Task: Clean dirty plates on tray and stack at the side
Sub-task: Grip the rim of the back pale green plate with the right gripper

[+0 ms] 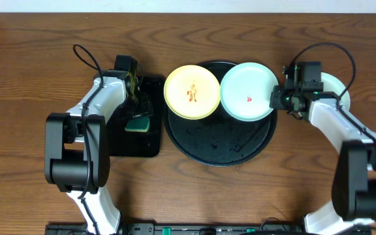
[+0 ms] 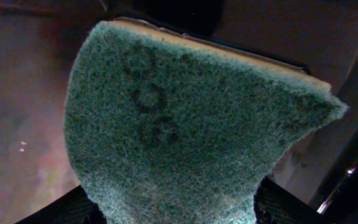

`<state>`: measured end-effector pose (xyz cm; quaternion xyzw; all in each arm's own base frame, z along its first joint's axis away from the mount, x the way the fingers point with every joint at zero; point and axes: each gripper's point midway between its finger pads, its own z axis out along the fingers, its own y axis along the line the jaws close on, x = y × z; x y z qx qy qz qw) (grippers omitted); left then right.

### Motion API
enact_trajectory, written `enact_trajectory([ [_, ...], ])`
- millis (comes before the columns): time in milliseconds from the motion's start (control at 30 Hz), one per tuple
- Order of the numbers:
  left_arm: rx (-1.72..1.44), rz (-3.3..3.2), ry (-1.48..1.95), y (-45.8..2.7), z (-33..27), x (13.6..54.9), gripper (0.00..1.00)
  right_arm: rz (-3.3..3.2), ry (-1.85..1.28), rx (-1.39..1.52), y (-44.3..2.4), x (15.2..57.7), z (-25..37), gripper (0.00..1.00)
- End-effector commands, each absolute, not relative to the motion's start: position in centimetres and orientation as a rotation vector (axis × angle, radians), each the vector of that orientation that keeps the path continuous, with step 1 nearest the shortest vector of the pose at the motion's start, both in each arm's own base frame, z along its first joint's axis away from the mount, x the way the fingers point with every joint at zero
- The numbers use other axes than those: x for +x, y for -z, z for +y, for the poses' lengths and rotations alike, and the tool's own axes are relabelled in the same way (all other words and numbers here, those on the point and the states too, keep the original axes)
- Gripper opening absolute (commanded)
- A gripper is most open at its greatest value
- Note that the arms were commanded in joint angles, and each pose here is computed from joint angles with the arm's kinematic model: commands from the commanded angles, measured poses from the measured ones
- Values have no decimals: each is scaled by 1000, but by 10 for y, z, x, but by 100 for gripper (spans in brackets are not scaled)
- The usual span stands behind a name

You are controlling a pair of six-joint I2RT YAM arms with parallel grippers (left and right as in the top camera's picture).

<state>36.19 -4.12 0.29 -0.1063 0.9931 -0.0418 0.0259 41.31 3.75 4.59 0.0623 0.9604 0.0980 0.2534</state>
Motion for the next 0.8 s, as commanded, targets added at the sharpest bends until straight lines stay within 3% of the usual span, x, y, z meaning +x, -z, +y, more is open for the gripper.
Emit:
enact_trajectory([
  [0, -329, 3086, 112, 1, -38, 358, 72, 2528, -254, 137, -85, 415, 39, 1],
  [133, -329, 3085, 112, 1, -38, 358, 72, 2580, -256, 142, -90, 395, 39, 1],
  [367, -329, 3085, 112, 1, -38, 358, 72, 2826, -259, 119, -56, 346, 53, 1],
  [567, -329, 3090, 111, 1, -38, 357, 69, 2905, -257, 72, -37, 335, 66, 1],
  [700, -330, 3098, 108, 1, -38, 355, 50, 2928, -260, 84, -30, 333, 71, 1],
  [767, -331, 3099, 108, 1, -38, 355, 13, 2934, -259, 81, -28, 332, 71, 1],
])
